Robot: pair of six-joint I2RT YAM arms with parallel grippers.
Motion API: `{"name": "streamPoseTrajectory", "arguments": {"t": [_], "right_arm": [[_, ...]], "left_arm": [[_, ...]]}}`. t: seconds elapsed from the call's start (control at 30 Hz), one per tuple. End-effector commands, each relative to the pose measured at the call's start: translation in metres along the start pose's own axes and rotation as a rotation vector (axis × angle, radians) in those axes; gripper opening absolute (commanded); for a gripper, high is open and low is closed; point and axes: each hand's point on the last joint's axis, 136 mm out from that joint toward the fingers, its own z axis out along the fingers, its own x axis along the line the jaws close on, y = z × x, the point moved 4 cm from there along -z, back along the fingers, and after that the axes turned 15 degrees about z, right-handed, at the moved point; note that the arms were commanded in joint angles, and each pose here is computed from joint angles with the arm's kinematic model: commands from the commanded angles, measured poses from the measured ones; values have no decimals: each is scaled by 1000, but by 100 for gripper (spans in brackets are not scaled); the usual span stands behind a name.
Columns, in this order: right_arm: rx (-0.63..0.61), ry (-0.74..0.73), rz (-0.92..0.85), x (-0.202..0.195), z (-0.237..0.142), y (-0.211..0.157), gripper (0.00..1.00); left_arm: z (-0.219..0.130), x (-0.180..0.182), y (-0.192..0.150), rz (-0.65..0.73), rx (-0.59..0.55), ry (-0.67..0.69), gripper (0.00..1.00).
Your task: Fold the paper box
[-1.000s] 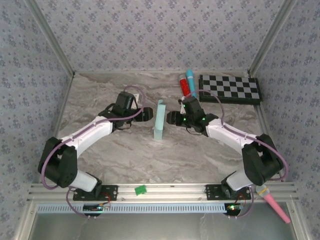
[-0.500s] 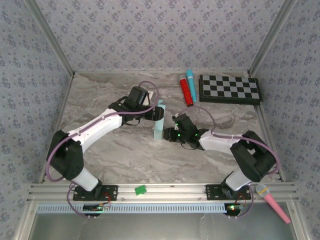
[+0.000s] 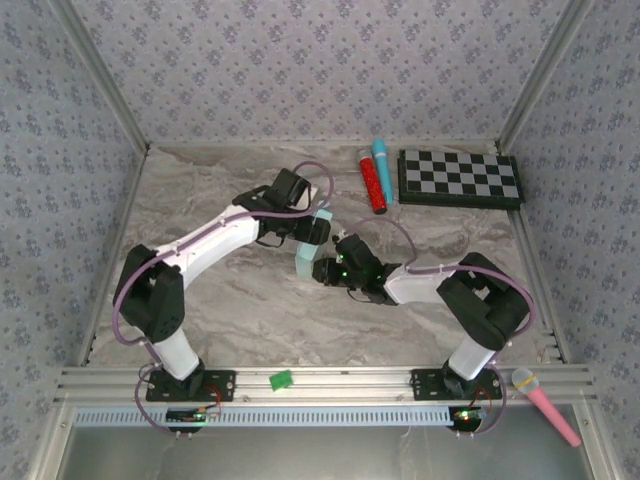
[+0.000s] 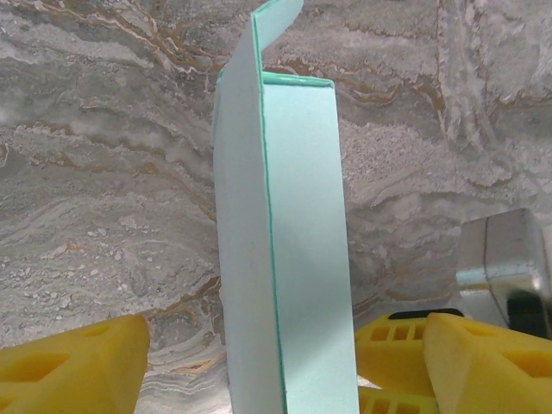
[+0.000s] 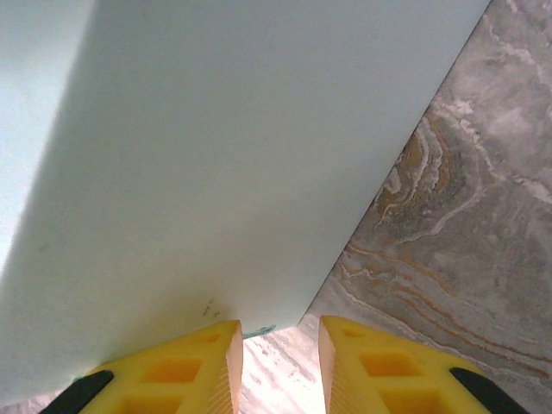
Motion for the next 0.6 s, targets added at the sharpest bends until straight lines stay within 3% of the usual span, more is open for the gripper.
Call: {"name": "streamPoseTrajectory", "arguments": {"t": [0.0,0.2,0.57], "right_arm": [[-65,-7,-26,8,-9,10,31],[-115,-112,-17,-25,-41,13,35],[-166,-245,42,-73,-84,43,36]], "left_arm": [[0,-3,2,68,40,15,81],[14,-8,5,134,99,49,77],[34,-9,3,216,191,129,57]]}}
